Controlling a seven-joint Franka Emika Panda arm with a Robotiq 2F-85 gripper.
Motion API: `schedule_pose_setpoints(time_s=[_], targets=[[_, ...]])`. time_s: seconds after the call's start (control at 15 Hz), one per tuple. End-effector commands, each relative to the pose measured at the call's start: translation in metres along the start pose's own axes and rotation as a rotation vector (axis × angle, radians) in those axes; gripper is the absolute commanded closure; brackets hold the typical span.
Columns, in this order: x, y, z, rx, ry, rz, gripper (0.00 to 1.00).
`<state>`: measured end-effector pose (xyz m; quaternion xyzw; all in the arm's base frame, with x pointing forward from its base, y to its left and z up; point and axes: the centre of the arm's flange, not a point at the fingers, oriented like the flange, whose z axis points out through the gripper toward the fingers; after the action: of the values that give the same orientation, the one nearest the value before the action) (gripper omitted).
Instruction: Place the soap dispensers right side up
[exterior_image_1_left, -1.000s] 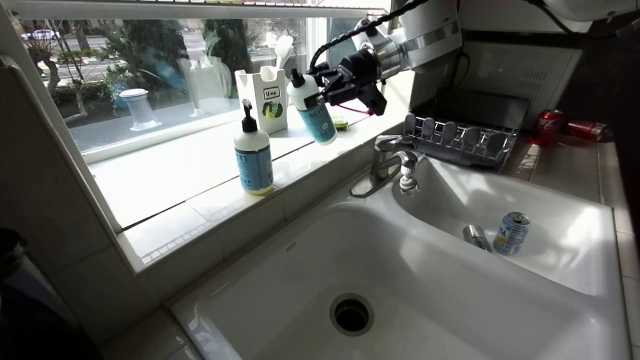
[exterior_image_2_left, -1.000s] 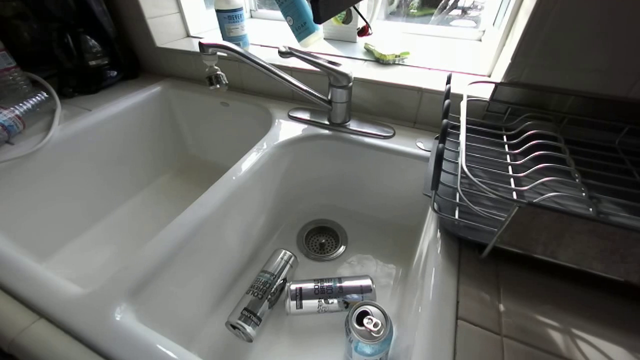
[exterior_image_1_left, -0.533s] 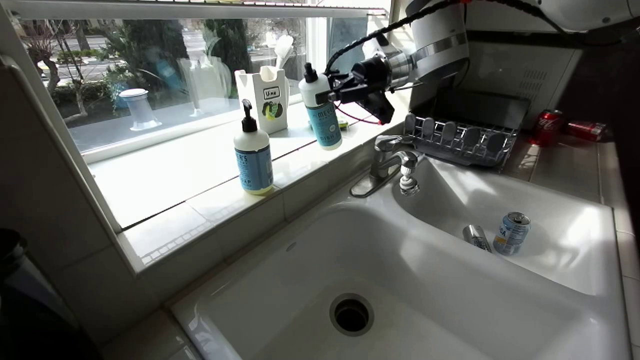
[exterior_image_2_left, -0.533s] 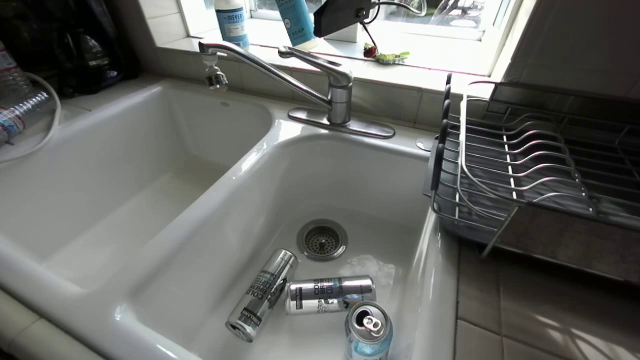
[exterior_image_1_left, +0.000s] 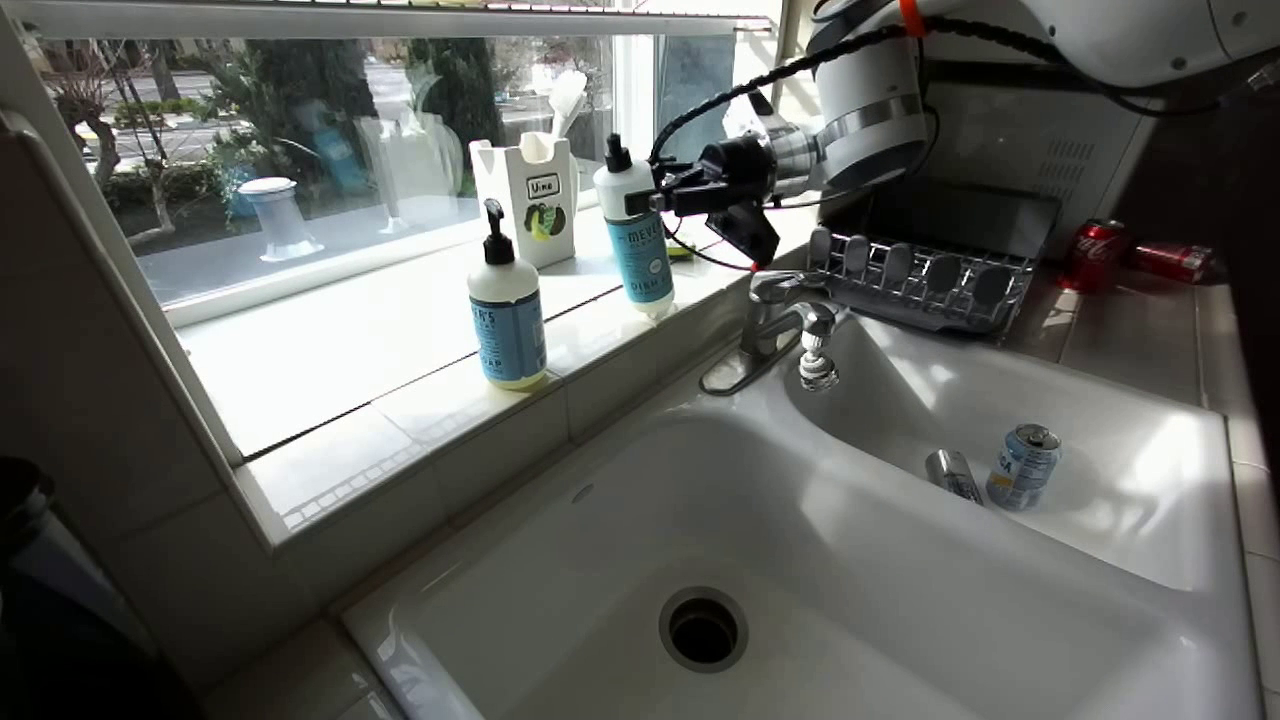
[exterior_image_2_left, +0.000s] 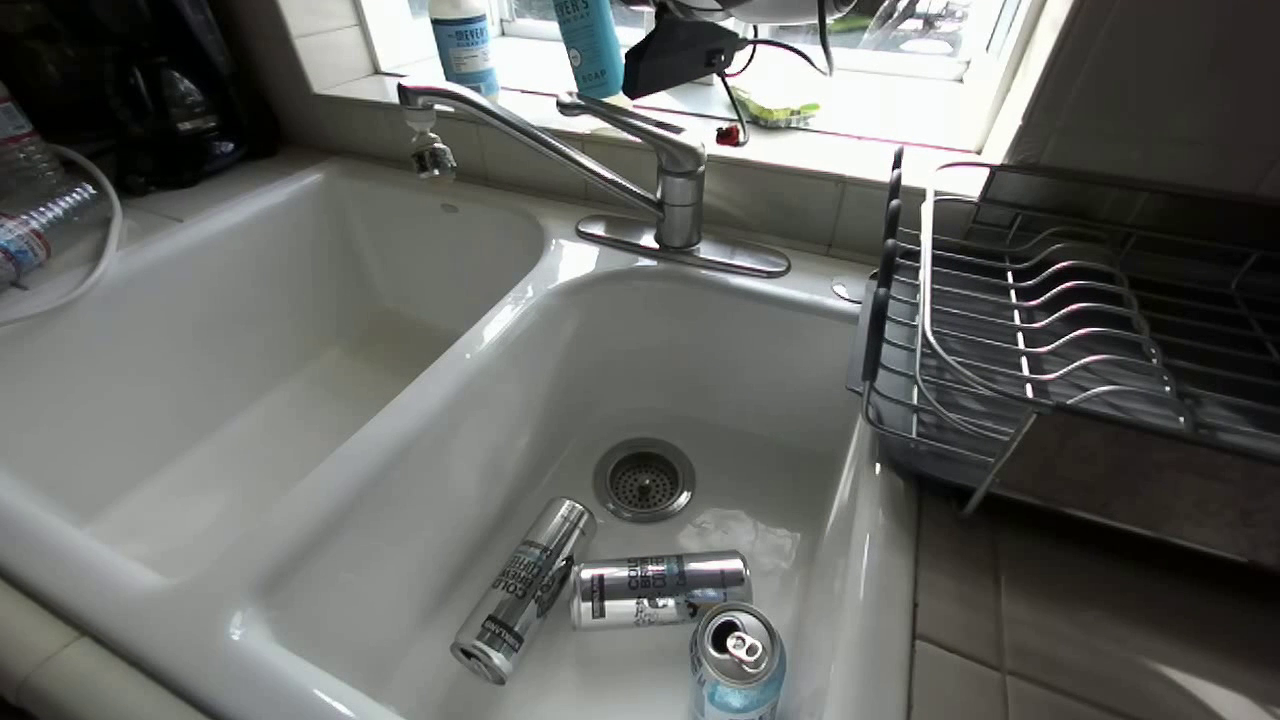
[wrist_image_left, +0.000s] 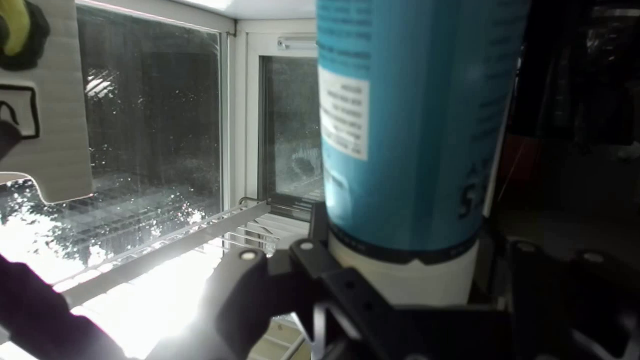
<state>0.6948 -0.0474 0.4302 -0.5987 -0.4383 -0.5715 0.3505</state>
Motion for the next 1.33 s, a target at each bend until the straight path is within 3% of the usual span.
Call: schedule_pose_setpoints(time_s=[0.0,0.4,1.27], targets=[[-0.009,0.003,-0.003,-0.028,0.086,0.009,0.61],[-0.021,0.009,-0.018,-0.104,0.119,0.056,0.61],[-0.039,0.012,-0.027,-0.151,0.14,0.12,0.61]])
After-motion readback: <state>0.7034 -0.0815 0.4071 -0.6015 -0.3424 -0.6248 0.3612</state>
